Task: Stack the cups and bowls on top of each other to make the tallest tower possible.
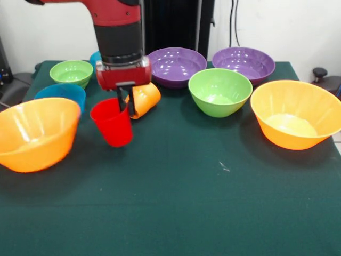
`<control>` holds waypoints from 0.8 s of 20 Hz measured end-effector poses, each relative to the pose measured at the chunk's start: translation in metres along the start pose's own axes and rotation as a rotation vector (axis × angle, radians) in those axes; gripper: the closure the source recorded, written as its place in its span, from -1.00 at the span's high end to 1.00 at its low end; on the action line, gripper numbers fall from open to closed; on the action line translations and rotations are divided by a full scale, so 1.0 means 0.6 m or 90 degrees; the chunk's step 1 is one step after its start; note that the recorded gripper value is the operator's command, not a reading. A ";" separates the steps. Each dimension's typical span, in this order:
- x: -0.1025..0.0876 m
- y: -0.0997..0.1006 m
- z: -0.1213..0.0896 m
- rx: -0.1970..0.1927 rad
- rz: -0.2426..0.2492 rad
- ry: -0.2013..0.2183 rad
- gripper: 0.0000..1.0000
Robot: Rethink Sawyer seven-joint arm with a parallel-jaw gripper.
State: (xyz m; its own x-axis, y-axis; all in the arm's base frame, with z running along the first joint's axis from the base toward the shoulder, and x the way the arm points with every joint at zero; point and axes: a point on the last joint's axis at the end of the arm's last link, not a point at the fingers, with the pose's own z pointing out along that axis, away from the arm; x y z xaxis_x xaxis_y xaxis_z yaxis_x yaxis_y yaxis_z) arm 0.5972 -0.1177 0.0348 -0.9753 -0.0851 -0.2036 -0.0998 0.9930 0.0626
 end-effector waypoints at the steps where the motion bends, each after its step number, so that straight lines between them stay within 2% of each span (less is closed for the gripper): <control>1: 0.002 -0.009 -0.009 0.003 0.007 -0.001 -1.00; 8: 0.026 -0.102 -0.078 0.016 0.089 0.011 -1.00; 9: 0.035 -0.126 -0.096 0.016 0.114 0.019 -1.00; 11: 0.039 -0.135 -0.105 0.015 0.125 0.024 -1.00; 12: 0.046 -0.149 -0.122 0.014 0.142 0.032 -1.00; 16: 0.051 -0.159 -0.137 0.012 0.156 0.038 -1.00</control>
State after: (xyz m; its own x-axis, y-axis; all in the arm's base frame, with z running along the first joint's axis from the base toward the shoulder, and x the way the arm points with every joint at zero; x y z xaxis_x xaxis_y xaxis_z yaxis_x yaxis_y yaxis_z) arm 0.5607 -0.2218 0.1032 -0.9798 0.1543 -0.1273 0.1443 0.9860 0.0841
